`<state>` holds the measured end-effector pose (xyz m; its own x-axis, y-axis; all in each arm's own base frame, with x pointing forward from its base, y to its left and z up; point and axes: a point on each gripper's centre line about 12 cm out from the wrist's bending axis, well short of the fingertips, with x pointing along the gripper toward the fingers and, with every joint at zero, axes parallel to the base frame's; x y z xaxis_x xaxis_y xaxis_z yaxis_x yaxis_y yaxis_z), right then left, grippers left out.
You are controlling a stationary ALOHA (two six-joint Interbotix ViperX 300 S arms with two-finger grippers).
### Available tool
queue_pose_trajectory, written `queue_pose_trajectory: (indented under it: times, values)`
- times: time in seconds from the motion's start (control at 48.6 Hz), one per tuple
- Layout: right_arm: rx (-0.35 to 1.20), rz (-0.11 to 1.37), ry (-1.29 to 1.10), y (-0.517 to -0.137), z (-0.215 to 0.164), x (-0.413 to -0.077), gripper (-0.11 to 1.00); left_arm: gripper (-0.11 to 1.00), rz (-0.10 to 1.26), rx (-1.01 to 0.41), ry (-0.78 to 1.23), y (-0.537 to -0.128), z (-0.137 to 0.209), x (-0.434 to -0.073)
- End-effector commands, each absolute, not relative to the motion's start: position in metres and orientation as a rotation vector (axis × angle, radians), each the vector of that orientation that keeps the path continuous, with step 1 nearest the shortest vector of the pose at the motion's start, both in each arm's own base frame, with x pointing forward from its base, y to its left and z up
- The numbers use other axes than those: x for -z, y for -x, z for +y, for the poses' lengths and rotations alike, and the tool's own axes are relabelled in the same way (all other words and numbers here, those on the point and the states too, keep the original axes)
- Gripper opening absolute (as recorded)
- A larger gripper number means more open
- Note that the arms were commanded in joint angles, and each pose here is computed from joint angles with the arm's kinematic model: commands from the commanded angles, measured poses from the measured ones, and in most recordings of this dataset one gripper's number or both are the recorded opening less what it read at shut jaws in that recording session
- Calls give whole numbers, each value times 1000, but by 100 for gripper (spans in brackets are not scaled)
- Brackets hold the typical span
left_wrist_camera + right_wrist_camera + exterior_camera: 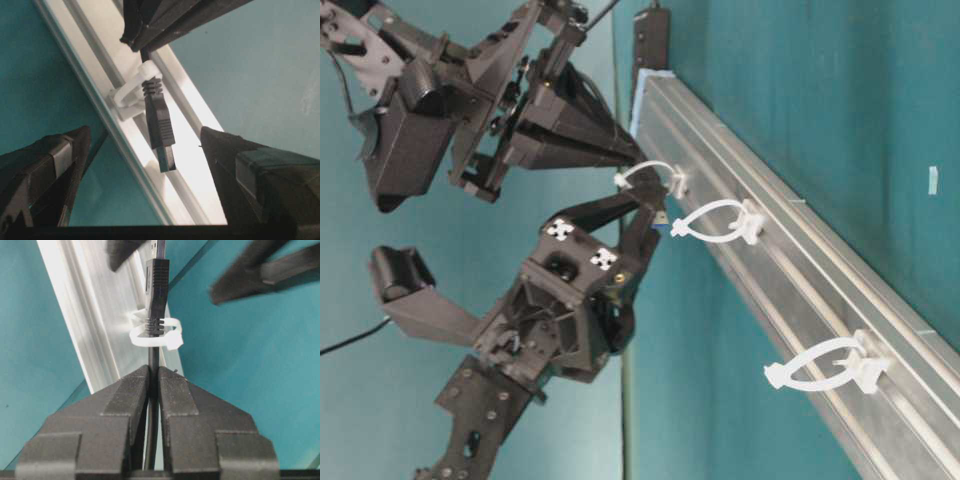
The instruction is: Pass the USB cable through three rings with both arms.
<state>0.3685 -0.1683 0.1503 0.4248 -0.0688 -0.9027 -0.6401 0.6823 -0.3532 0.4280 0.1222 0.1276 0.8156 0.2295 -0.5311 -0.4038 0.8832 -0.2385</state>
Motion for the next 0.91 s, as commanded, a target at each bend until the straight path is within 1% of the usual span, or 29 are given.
queue_pose_trajectory:
  times: [0.0,0.185,0.288,0.473,0.535,0.597,0.7,0.741,0.782,0.885]
  values:
    - [-402,1078,779,-372,-168,-153,9,95,496,-339,350,-432,122,-131]
    - [-403,1078,779,-372,-168,-153,9,91,495,-339,350,-434,122,-131]
    - [-405,1080,777,-372,-168,-152,9,84,473,-338,348,-436,124,-134]
    - [-404,1080,778,-373,-168,-152,9,65,449,-322,329,-444,121,-138]
    - [-404,1080,778,-373,-168,-152,9,56,452,-315,325,-445,119,-137]
    - [-404,1079,776,-373,-168,-152,9,45,466,-305,321,-445,114,-132]
    - [-404,1080,778,-373,-168,-152,9,21,482,-297,321,-445,109,-128]
    - [-404,1079,776,-373,-168,-152,9,15,483,-294,321,-445,107,-127]
    - [-404,1080,778,-373,-168,-152,9,12,484,-290,319,-445,106,-127]
    - [-403,1079,779,-373,-168,-152,9,11,484,-291,320,-446,106,-128]
